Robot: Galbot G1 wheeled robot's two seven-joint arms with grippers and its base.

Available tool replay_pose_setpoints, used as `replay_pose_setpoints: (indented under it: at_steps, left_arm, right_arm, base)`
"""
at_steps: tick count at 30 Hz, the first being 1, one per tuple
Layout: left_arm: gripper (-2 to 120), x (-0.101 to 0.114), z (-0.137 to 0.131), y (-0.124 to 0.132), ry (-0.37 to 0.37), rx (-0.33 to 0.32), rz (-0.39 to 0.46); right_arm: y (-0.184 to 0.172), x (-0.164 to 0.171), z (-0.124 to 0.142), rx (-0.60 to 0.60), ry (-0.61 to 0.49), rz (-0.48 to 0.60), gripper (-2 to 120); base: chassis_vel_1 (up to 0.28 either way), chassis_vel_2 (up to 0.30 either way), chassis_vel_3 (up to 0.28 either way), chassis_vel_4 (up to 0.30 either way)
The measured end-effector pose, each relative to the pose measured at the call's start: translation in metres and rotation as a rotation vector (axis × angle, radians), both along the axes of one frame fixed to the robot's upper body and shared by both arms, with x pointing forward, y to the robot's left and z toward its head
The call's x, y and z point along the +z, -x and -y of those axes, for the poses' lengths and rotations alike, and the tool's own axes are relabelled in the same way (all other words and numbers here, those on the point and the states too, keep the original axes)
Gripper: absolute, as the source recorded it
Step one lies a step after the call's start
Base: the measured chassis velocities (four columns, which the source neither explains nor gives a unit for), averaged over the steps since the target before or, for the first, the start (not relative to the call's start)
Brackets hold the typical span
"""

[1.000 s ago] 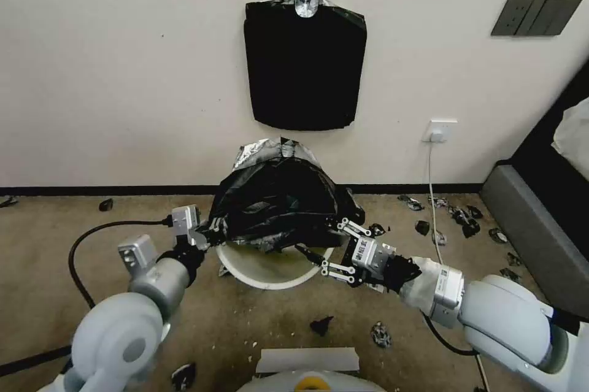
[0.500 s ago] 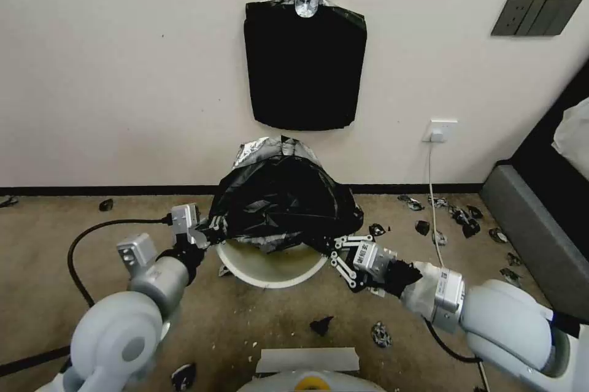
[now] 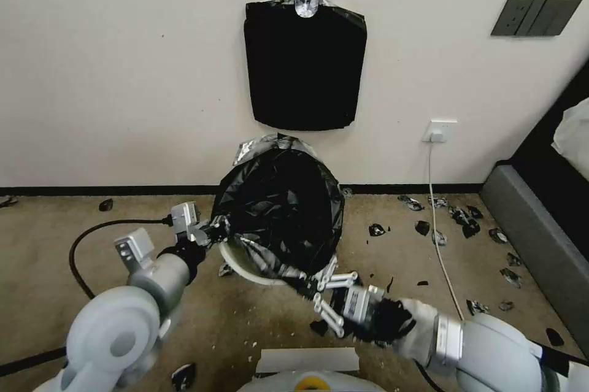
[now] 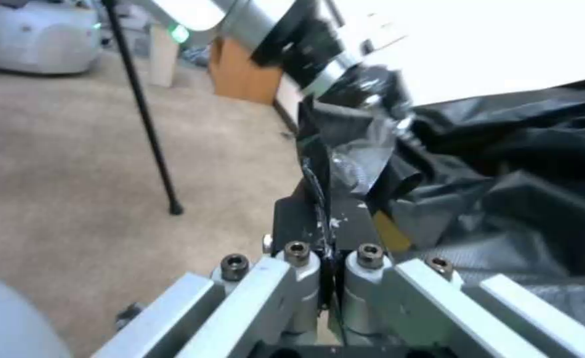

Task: Place a trash bag onto the trash bin.

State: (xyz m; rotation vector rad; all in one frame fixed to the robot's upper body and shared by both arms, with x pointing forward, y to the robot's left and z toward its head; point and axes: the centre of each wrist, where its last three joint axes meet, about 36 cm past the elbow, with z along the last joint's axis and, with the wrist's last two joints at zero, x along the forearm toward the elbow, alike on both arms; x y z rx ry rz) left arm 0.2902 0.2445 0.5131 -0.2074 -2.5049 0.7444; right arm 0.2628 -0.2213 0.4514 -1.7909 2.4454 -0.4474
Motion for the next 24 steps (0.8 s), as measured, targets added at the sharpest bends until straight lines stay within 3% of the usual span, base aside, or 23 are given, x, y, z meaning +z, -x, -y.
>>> replay_pose_setpoints:
  at_steps: [14, 17, 24]
  left_arm:
    - [3, 0.007, 0.008, 0.002, 0.066, 0.034, -0.074]
    - [3, 0.007, 0.009, 0.005, 0.079, 0.036, -0.077]
    - [3, 0.006, 0.015, 0.013, 0.104, 0.032, -0.098]
  right_arm:
    - [-0.031, -0.066, 0.011, 0.042, 0.14, 0.045, 0]
    - [-0.039, -0.079, 0.013, 0.029, 0.174, 0.067, 0]
    - [-0.04, -0.111, 0.006, -0.048, 0.191, 0.01, 0]
  base:
    - [0.0, 0.0, 0.0, 0.0]
    - [0.0, 0.0, 0.0, 0.0]
    - [0.0, 0.0, 0.0, 0.0]
